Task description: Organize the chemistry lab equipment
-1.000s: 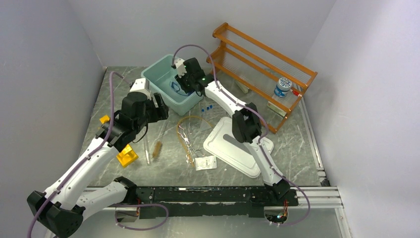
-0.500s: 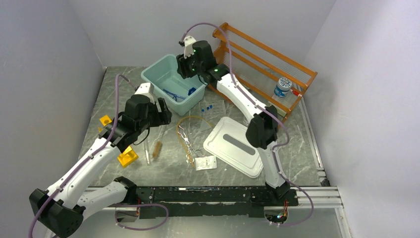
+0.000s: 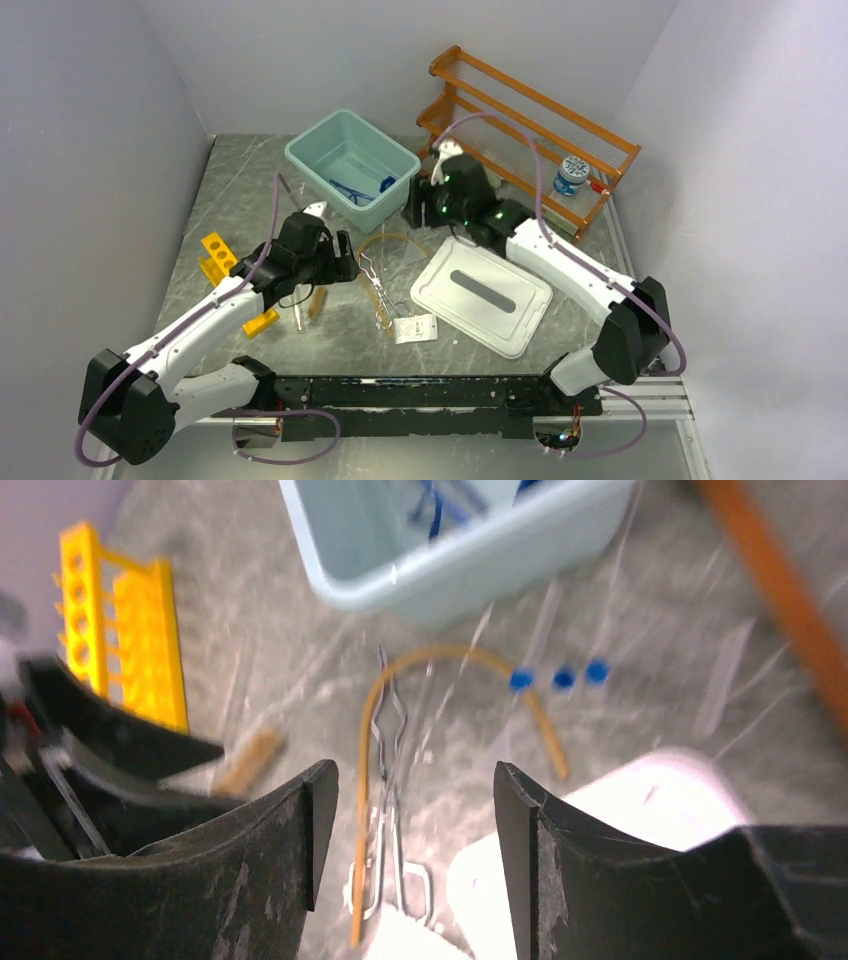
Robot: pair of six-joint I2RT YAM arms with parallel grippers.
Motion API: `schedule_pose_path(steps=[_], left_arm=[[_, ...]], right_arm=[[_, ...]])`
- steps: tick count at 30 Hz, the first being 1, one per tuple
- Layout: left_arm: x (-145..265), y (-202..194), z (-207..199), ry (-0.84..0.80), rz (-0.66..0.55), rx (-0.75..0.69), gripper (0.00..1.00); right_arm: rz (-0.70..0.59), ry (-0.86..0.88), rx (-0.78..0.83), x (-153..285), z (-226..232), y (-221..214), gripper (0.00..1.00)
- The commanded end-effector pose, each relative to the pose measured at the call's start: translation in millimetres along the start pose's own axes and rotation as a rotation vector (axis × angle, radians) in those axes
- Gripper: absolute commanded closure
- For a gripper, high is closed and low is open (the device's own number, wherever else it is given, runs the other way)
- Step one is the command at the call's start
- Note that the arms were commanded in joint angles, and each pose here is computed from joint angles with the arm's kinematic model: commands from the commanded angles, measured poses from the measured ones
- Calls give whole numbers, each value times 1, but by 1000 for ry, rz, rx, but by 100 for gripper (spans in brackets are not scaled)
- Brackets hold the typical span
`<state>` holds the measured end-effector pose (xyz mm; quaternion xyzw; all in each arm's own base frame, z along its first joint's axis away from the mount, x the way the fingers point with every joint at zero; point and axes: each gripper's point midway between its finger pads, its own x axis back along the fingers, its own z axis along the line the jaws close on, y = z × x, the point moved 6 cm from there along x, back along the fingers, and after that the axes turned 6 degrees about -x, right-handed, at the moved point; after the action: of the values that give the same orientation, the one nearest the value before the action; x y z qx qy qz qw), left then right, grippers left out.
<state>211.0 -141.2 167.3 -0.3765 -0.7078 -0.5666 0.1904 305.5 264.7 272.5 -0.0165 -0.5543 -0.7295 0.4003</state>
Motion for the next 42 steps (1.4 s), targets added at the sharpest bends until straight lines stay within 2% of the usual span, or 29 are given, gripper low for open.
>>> schedule_pose_path(steps=[1, 3, 5, 8, 13, 19, 27, 33, 42], left_arm=[[-3, 11, -8, -53, -56, 56, 21], [-1, 15, -4, -10, -95, 75, 22], [3, 18, 0, 16, -134, 93, 22], [11, 23, 2, 29, -182, 107, 22], [18, 26, 6, 49, -211, 106, 22], [20, 26, 7, 52, -218, 95, 22], [17, 26, 7, 53, -216, 86, 22], [17, 26, 10, 72, -225, 86, 22], [21, 27, 14, 101, -240, 105, 22]], right_arm=[[162, -3, -89, -10, 14, -76, 39], [218, -20, -87, -18, 25, -105, 43], [268, -25, -89, -34, 37, -131, 52], [280, -86, -83, -55, 49, -153, 55], [244, -213, -87, -81, 53, -168, 55], [286, -278, -61, -104, 52, -182, 55], [302, -407, -32, -115, 38, -192, 63], [337, -421, -17, -120, 34, -201, 64], [374, -349, -5, -116, 41, -202, 90]])
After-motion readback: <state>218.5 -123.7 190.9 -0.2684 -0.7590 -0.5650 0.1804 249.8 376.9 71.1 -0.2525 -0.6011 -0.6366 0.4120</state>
